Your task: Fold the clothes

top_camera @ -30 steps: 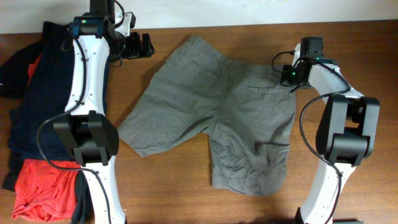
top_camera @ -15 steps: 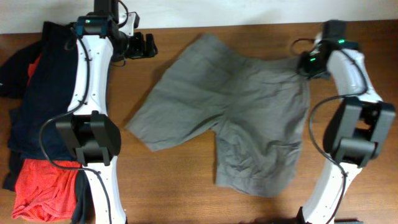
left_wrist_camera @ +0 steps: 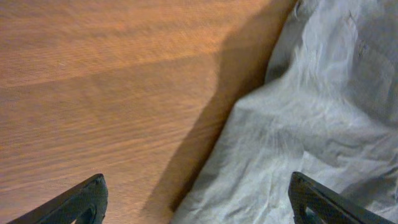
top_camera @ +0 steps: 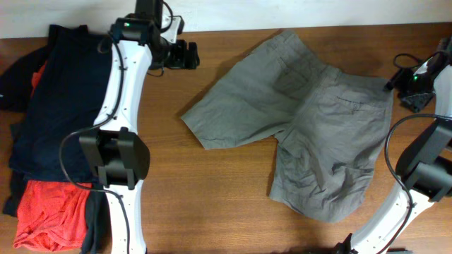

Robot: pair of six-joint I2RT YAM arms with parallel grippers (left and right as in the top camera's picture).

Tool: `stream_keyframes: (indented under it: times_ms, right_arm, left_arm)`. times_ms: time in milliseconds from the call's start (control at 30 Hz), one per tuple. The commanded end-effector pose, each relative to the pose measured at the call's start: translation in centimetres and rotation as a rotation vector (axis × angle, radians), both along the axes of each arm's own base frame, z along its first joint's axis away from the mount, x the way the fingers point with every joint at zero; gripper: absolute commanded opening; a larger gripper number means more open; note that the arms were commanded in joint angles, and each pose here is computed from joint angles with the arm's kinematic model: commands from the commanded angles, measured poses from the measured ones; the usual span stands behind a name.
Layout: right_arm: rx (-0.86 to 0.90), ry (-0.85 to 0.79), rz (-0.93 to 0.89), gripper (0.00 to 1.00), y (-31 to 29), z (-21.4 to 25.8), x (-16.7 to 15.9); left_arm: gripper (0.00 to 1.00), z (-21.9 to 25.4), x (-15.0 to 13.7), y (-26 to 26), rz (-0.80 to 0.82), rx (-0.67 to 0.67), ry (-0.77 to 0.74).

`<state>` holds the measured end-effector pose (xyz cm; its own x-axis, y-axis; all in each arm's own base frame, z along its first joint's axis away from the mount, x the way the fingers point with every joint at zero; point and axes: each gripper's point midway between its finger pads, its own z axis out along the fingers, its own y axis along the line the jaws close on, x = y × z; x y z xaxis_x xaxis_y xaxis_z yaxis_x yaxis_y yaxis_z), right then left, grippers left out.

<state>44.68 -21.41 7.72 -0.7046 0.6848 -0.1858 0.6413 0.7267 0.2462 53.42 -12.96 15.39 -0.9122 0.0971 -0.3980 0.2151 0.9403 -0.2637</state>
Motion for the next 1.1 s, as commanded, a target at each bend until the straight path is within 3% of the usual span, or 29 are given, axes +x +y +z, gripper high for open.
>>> stream_keyframes:
  times_ms: [0, 33, 167, 533, 600, 667, 1067]
  right_arm:
    - [0.045, -0.049, 0.087, 0.68, 2.9, 2.8, 0.5]
    - [0.051, -0.046, 0.106, 0.68, 3.5, 3.1, 0.3]
    - [0.056, -0.024, 0.182, 0.68, 6.0, 4.5, -0.4]
    - [0.07, 0.008, 0.253, 0.68, 9.0, 4.6, -0.5]
    - [0.07, 0.008, 0.257, 0.68, 9.2, 4.6, -0.5]
    - [0.07, 0.008, 0.258, 0.68, 9.3, 4.6, -0.5]
    - [0.07, 0.008, 0.258, 0.68, 9.3, 4.6, -0.5]
  left_arm:
    - [0.89, -2.1, -1.7, -1.5, -0.08, 0.038, 0.048]
    - [0.82, -2.8, -2.2, -1.8, -0.096, 0.044, 0.071]
    - [0.75, -6.1, -4.6, -2.0, -0.124, 0.063, 0.178]
    - [0.75, -10.8, -7.9, -1.3, -0.176, 0.095, 0.31]
    - [0.7, -11.3, -8.3, -1.2, -0.176, 0.096, 0.324]
    - [0.55, -11.3, -8.4, -1.2, -0.176, 0.097, 0.327]
    - [0.06, -13.2, -9.2, -1.5, -0.184, 0.101, 0.347]
